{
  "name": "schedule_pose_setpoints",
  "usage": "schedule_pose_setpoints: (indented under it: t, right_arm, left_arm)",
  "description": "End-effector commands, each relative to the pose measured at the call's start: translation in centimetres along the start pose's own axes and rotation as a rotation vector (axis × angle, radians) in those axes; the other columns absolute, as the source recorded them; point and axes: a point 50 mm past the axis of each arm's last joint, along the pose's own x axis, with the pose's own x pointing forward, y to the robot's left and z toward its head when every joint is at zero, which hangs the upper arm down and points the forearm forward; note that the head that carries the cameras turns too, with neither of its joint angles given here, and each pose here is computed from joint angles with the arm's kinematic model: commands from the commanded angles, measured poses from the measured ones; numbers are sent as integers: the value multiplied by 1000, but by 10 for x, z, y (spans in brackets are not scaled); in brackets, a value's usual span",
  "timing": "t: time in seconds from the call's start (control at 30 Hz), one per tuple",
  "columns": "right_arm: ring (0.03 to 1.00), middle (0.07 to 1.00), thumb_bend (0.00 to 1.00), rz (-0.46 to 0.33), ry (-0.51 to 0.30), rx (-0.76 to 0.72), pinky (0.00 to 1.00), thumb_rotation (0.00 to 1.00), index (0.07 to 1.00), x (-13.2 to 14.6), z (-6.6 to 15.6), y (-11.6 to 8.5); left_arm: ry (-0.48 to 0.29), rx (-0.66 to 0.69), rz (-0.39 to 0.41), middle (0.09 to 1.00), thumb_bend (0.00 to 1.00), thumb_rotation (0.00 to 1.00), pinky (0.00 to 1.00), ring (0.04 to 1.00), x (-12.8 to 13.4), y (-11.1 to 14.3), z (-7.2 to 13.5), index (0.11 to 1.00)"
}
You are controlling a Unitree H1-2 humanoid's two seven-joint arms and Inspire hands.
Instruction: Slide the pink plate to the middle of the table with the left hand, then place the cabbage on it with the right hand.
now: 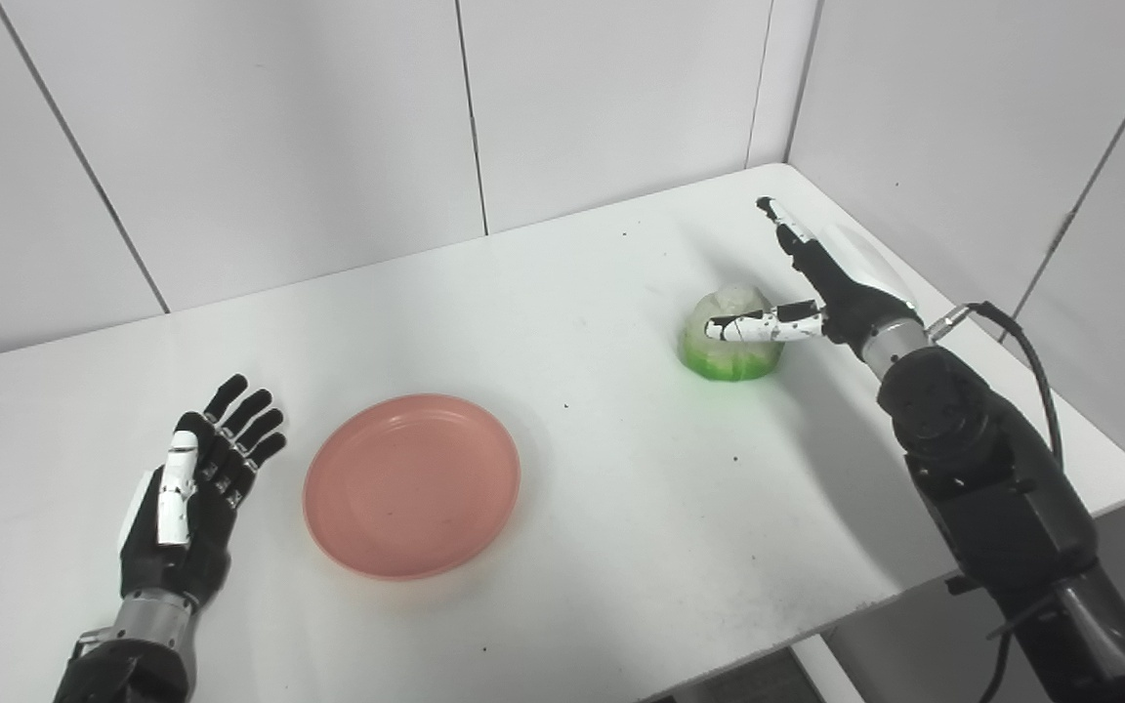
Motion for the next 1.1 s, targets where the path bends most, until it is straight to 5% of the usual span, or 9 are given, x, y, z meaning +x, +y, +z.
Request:
schedule_pose_setpoints:
  t: [0.0, 0.27, 1.07]
  right_arm:
    - [950, 986, 1000, -57, -38, -18, 847, 417, 1000, 9, 13, -22]
    - [963, 989, 1000, -59, -2, 9, 868, 424, 1000, 15, 6, -21]
    - [1000, 1000, 1000, 116, 86, 20, 922, 382, 1000, 38, -8, -4]
  left_arm:
    - [113, -22, 36, 871, 468, 1000, 864, 864, -18, 11, -24, 868]
    - [110, -23, 18, 881, 465, 1000, 874, 872, -19, 14, -24, 881]
    - [120, -4, 6, 874, 466, 1000, 869, 865, -23, 14, -21, 868]
